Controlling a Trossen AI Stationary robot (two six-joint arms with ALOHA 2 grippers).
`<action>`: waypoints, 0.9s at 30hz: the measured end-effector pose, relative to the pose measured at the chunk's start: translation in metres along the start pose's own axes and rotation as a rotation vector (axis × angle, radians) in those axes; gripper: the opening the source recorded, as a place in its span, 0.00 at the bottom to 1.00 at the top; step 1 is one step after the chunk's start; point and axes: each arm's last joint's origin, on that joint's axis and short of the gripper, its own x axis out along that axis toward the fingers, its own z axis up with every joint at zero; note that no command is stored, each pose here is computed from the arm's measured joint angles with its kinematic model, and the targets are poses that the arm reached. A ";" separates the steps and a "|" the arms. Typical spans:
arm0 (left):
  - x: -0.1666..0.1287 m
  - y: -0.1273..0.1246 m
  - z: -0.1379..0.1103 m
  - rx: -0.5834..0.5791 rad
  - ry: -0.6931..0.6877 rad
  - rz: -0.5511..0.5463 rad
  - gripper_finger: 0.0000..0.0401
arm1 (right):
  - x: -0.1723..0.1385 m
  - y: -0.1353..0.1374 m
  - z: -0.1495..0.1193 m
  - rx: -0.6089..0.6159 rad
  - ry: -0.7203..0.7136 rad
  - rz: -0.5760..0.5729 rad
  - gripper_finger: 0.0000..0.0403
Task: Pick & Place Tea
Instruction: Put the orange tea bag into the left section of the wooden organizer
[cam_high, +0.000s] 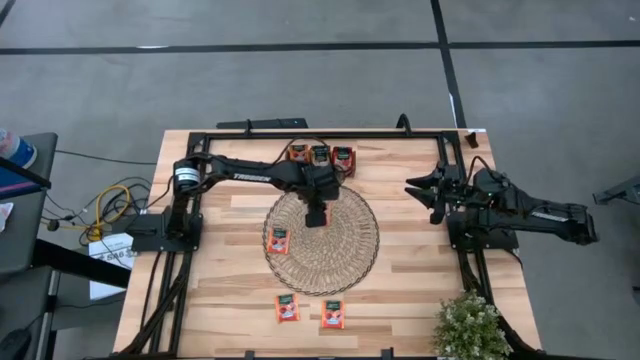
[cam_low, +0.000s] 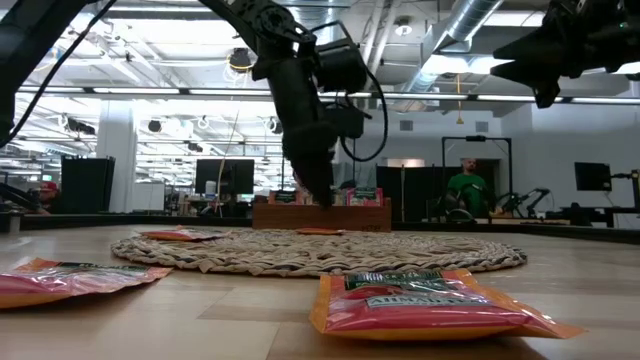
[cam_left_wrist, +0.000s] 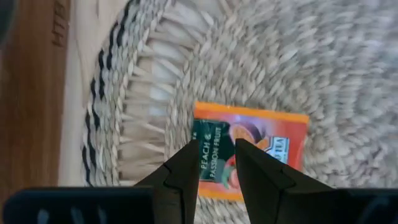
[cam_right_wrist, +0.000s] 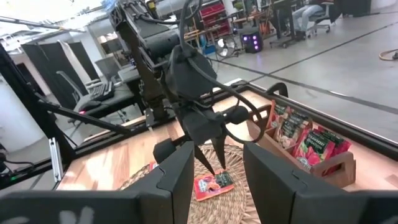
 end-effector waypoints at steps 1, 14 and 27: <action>0.001 0.000 -0.001 0.000 0.007 0.002 0.24 | 0.000 0.000 0.000 0.000 0.000 0.000 0.32; 0.011 0.000 0.000 -0.007 0.003 0.018 0.24 | 0.000 0.001 0.000 -0.002 0.003 0.026 0.32; 0.011 0.012 -0.002 -0.018 0.006 0.011 0.24 | 0.000 0.001 0.001 -0.005 -0.002 0.029 0.32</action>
